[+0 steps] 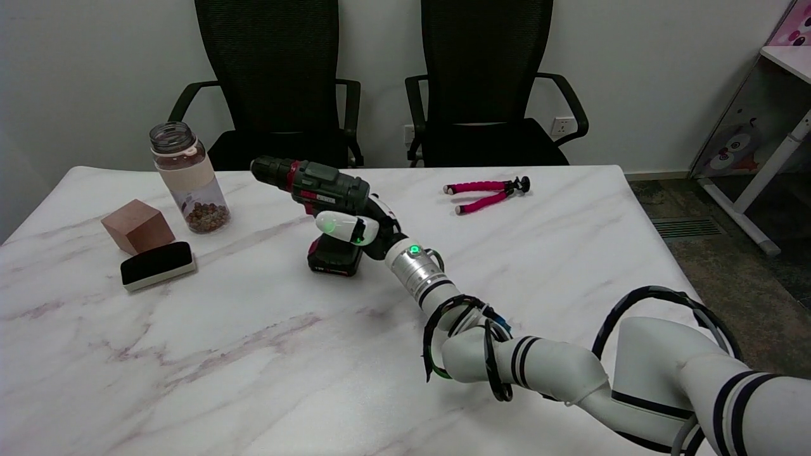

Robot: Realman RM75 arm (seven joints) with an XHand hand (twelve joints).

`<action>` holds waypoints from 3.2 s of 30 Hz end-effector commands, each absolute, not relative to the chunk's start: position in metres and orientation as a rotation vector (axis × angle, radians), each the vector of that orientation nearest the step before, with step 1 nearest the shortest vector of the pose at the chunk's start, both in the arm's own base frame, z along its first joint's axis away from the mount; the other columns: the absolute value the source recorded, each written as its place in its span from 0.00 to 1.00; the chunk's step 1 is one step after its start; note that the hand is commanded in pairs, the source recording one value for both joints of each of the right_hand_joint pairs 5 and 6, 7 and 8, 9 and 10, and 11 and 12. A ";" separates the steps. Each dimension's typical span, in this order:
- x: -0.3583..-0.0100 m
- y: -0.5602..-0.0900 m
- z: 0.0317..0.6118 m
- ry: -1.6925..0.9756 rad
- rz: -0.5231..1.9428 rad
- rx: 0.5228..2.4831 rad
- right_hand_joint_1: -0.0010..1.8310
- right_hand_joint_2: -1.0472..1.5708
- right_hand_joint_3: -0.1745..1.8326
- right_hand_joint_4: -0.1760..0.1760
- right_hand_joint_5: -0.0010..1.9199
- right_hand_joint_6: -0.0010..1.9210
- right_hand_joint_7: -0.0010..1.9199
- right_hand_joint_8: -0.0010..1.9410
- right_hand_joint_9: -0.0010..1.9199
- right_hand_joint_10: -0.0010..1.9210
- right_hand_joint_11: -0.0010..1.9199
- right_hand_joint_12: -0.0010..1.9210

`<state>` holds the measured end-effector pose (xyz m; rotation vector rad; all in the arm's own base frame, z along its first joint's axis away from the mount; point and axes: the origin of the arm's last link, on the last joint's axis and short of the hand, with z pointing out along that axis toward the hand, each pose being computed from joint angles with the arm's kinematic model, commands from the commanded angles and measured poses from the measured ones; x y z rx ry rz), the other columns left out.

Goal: Pick up the power screwdriver.

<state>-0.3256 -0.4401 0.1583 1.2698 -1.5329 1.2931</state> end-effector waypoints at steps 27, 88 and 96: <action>-0.335 -0.447 0.164 -1.513 1.157 1.280 0.63 0.37 0.45 0.74 0.07 0.07 0.07 0.07 0.38 0.38 0.30 0.30; -0.285 -0.472 0.158 -1.485 1.193 1.425 0.61 0.81 0.56 0.56 0.88 0.88 0.88 0.87 0.85 0.85 0.61 0.61; -0.281 -0.471 0.153 -1.494 1.190 1.447 0.59 0.81 0.56 0.57 0.89 0.88 0.89 0.88 0.85 0.85 0.61 0.61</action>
